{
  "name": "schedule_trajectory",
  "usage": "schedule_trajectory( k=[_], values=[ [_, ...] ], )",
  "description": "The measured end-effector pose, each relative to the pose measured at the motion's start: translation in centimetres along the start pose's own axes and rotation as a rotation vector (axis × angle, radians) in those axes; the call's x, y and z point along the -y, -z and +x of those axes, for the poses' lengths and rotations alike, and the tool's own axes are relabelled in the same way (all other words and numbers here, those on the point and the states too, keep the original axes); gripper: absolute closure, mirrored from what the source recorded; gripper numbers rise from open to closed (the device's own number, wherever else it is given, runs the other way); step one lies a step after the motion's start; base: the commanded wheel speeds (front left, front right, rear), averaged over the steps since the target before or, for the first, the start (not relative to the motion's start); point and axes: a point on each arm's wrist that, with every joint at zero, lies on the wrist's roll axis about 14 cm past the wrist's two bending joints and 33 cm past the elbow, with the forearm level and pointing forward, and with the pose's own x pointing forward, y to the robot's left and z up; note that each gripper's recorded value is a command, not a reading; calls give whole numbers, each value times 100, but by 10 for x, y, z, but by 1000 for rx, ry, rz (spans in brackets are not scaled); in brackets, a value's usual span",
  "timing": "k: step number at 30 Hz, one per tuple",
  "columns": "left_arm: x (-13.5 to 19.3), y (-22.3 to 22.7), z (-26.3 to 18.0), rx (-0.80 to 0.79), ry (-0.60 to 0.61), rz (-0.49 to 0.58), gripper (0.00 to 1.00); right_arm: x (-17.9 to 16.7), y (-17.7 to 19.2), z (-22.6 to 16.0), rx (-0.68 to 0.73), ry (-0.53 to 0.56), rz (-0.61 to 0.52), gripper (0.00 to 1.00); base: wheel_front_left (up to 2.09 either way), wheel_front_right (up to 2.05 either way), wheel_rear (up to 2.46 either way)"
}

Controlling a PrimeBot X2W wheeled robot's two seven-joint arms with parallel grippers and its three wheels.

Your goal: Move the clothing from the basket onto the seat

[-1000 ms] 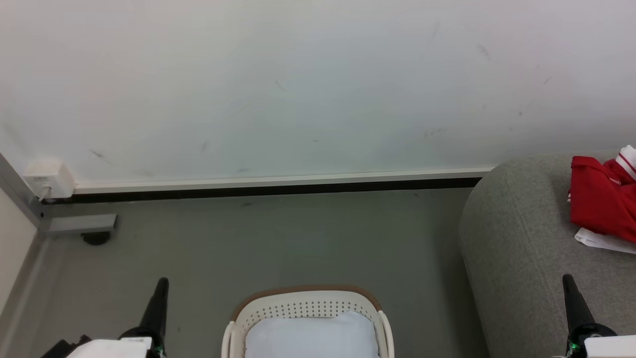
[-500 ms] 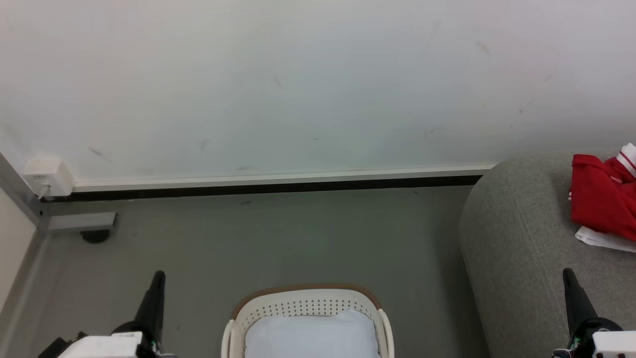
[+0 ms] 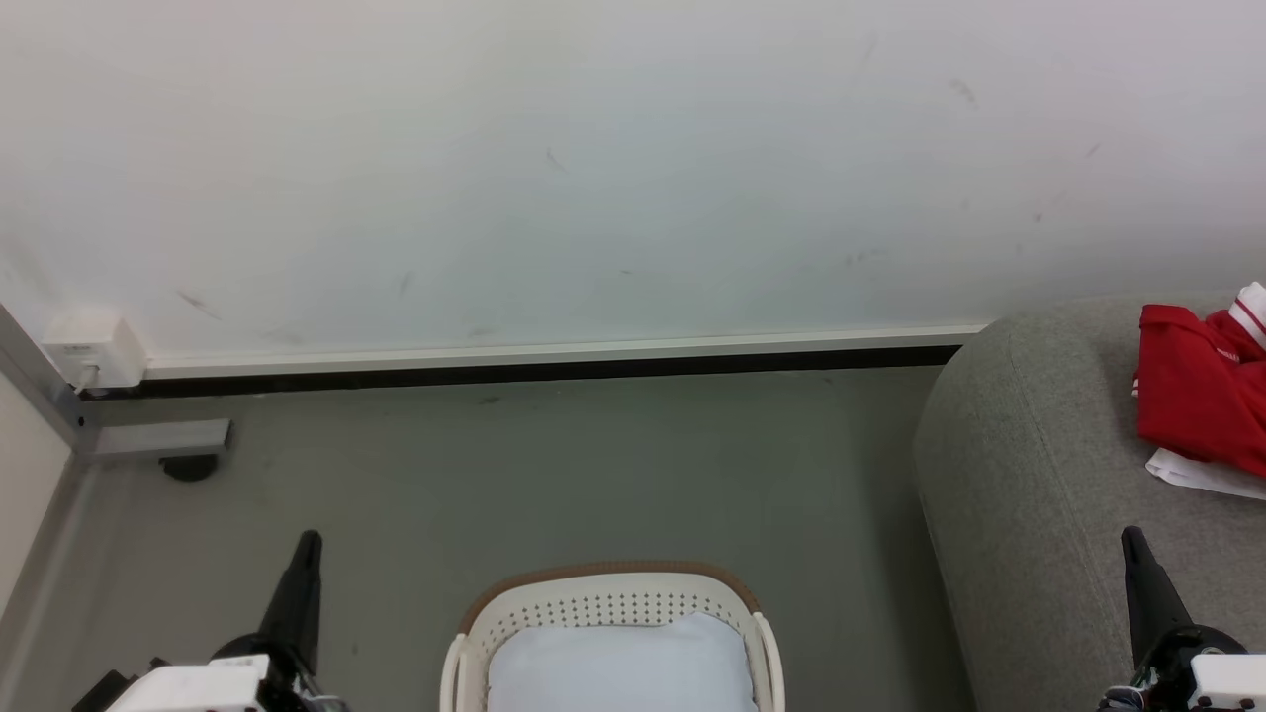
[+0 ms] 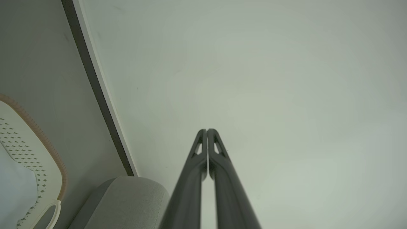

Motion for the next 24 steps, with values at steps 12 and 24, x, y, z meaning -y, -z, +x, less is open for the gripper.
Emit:
schedule_trajectory(
  k=[12,24],
  values=[
    [0,0,0,0,0,0,100,0,0,0,0,0,0,100,0,0,0],
    [0,0,0,0,0,0,100,0,0,0,0,-1,0,100,0,0,0]
  ],
)
